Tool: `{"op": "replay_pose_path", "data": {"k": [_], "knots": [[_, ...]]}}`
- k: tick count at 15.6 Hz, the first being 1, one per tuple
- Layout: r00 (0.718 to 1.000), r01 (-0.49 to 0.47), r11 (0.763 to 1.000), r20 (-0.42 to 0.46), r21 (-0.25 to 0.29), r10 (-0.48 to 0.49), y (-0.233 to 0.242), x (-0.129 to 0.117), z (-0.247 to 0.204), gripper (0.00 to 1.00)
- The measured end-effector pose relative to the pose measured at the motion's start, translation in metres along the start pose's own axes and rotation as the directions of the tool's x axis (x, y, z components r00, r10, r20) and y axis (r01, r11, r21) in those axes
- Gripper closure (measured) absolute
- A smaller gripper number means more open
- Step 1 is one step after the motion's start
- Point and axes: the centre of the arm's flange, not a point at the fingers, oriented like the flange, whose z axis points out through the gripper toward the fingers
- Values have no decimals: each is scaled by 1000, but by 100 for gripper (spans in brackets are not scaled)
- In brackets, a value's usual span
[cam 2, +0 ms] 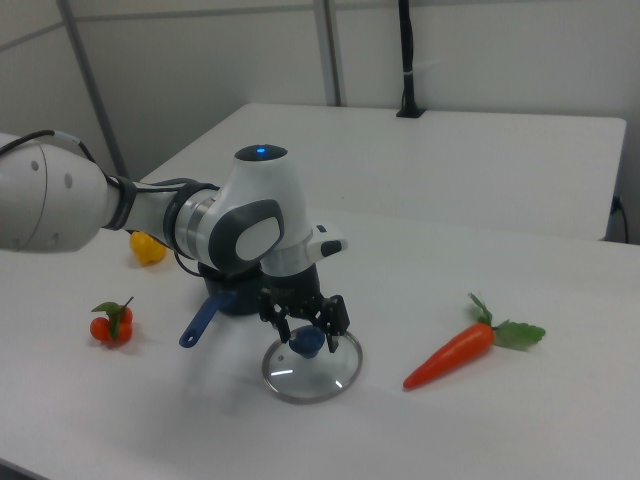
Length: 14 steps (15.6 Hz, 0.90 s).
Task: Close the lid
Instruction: 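Close the gripper on the blue knob of the glass lid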
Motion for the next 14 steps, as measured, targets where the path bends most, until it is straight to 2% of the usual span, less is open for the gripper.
{"op": "replay_pose_path", "data": {"k": [2, 9, 13, 14], "knots": [[1000, 1, 1000, -3, -1, -1, 0, 0, 0, 10], [1000, 4, 1000, -20, -5, -4, -2, 4, 2, 12], [1000, 6, 1000, -19, -4, -6, -4, 4, 3, 19], [1000, 7, 1000, -19, -4, -7, -4, 4, 3, 27]]}}
